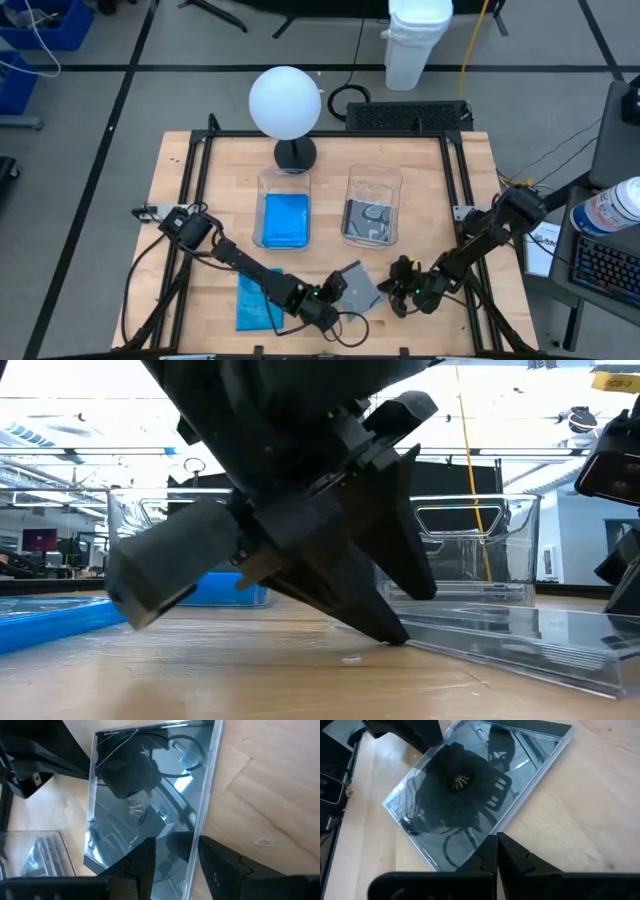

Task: Pick & place jewel cases by type
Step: Put the black CD case into the right transparent bin

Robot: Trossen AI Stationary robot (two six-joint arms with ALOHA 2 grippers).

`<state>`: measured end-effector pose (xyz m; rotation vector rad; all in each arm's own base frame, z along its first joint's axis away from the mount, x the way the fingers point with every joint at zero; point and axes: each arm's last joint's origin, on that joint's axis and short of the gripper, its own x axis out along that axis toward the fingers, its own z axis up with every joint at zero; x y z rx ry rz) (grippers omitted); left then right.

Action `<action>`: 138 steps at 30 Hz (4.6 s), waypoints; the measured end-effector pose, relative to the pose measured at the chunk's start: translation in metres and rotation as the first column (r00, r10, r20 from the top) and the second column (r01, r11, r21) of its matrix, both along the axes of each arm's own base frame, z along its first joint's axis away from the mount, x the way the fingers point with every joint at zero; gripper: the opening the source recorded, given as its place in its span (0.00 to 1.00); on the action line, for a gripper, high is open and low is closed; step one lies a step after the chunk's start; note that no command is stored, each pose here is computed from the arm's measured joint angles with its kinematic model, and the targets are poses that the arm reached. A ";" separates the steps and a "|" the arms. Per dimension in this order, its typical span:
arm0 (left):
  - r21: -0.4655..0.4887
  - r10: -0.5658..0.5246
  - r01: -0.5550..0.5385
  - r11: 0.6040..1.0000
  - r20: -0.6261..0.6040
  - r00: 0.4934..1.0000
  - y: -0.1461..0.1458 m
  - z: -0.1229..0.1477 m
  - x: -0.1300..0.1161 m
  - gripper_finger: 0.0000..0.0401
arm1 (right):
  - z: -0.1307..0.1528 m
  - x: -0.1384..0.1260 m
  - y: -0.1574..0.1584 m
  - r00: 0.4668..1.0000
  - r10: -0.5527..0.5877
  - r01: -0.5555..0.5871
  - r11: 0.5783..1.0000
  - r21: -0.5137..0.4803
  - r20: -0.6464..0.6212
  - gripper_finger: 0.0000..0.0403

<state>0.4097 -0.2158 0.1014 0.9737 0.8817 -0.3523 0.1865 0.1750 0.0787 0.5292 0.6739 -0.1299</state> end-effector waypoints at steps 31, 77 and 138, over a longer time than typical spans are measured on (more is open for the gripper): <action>-0.040 -0.040 0.047 0.998 0.163 0.986 0.000 0.009 0.017 0.39 | -0.006 0.003 0.002 0.999 -0.013 0.015 0.999 -0.038 0.043 0.00; 0.306 0.054 -0.114 0.945 0.199 0.979 -0.025 0.069 0.017 0.08 | 0.015 -0.016 0.024 0.962 0.212 -0.160 0.949 -0.271 0.174 0.10; 0.247 0.243 -0.285 0.926 0.189 0.952 -0.019 0.072 0.008 0.08 | 0.041 -0.040 0.030 0.937 0.286 -0.178 0.886 -0.429 0.202 0.66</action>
